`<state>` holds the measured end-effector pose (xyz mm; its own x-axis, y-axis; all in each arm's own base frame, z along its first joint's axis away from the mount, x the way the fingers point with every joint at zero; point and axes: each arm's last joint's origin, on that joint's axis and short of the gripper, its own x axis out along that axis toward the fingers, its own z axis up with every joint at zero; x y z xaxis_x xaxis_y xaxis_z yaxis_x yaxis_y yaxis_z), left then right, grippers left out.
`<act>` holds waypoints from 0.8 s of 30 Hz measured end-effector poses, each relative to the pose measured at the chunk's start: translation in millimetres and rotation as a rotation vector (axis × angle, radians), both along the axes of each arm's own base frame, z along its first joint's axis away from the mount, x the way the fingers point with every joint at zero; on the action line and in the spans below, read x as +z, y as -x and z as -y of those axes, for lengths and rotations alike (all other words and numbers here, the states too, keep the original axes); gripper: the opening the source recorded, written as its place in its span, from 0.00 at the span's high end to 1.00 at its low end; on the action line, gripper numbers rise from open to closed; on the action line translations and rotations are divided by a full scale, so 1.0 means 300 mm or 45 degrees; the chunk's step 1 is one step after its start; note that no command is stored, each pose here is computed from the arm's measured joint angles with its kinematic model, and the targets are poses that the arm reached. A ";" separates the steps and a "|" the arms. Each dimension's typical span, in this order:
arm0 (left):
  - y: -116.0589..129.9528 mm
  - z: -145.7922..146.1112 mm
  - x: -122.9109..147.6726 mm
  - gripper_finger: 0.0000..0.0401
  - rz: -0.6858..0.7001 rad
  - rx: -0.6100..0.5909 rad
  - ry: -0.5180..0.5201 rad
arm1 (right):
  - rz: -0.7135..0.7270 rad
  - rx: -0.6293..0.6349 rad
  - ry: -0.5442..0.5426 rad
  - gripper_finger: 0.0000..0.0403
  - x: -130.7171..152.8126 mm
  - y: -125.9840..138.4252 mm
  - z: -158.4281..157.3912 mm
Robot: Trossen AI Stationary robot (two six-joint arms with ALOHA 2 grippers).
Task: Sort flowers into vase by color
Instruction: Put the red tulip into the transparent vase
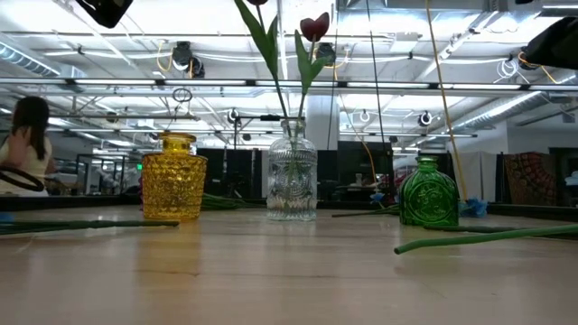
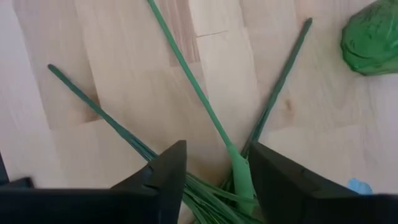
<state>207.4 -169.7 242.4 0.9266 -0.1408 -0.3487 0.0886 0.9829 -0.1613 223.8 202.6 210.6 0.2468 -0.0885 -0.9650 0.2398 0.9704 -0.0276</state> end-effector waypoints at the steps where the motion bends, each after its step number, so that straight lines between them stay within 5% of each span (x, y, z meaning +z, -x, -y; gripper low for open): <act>1: 0.000 0.000 0.000 0.48 -0.002 -0.004 0.001 | 0.001 0.003 0.000 0.57 -0.001 -0.001 -0.001; 16: 0.003 -0.001 0.002 0.48 -0.018 -0.021 0.012 | -0.110 0.111 0.101 0.55 -0.136 -0.048 -0.030; 24: 0.034 -0.031 0.098 0.48 0.021 0.023 0.095 | -0.155 0.119 0.081 0.58 -0.182 -0.073 -0.032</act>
